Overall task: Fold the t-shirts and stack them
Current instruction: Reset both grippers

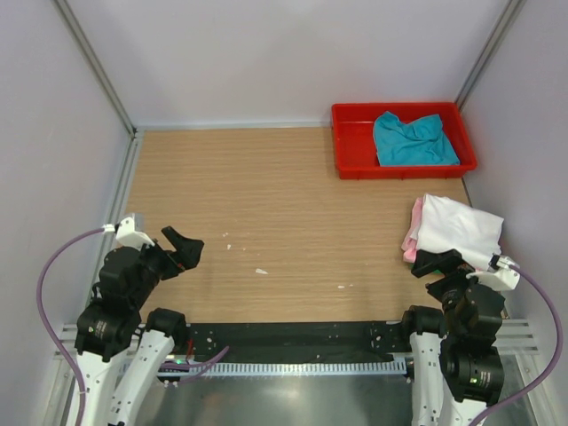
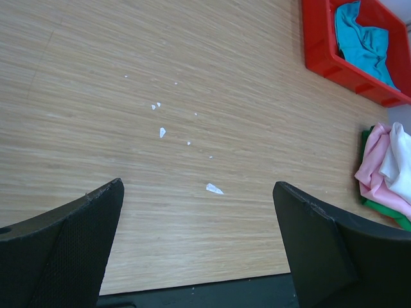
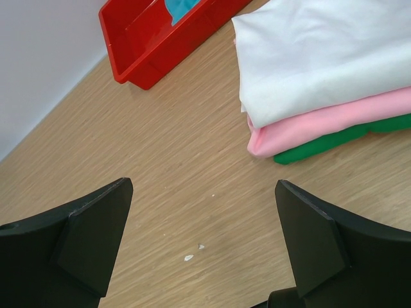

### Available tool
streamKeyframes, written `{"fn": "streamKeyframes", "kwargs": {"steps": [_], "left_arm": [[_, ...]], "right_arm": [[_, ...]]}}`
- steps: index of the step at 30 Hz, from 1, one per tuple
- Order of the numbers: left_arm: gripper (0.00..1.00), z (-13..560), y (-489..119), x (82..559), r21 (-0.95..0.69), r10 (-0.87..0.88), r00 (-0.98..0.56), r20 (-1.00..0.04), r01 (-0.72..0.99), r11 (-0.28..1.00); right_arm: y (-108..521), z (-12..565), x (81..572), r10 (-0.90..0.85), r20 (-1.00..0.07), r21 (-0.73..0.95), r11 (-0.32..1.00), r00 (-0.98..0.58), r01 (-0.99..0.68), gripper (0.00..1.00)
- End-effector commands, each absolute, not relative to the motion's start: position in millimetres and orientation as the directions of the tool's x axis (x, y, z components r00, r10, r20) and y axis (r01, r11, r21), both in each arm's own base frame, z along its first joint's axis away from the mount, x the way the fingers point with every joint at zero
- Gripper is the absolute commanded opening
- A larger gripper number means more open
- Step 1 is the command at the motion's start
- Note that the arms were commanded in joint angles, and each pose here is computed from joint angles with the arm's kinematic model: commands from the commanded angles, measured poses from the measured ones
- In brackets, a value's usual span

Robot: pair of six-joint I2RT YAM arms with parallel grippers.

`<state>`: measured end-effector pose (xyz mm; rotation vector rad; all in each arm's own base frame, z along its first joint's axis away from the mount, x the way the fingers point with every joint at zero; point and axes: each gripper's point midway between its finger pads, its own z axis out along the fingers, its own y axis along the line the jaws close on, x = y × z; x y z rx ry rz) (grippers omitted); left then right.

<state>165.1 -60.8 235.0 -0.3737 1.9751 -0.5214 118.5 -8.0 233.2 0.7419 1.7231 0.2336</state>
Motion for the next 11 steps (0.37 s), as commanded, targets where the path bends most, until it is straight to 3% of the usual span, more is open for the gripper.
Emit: {"fn": "streamKeyframes", "kwargs": {"steps": [1, 11], "left_arm": [[1.0, 239.6, -61.6, 171.0, -0.518, -0.481, -0.417, -0.771, -0.029, 0.855], [1.0, 239.3, -61.8, 170.7, -0.518, -0.481, -0.419, -0.77, -0.029, 0.855]], "right_arm": [[-9.2, 237.6, 118.9, 0.588, -0.804, 0.529, 0.775, -0.089, 0.347, 1.0], [-6.0, 239.4, 119.7, 0.581, -0.807, 0.522, 0.786, -0.106, 0.33, 1.0]]}}
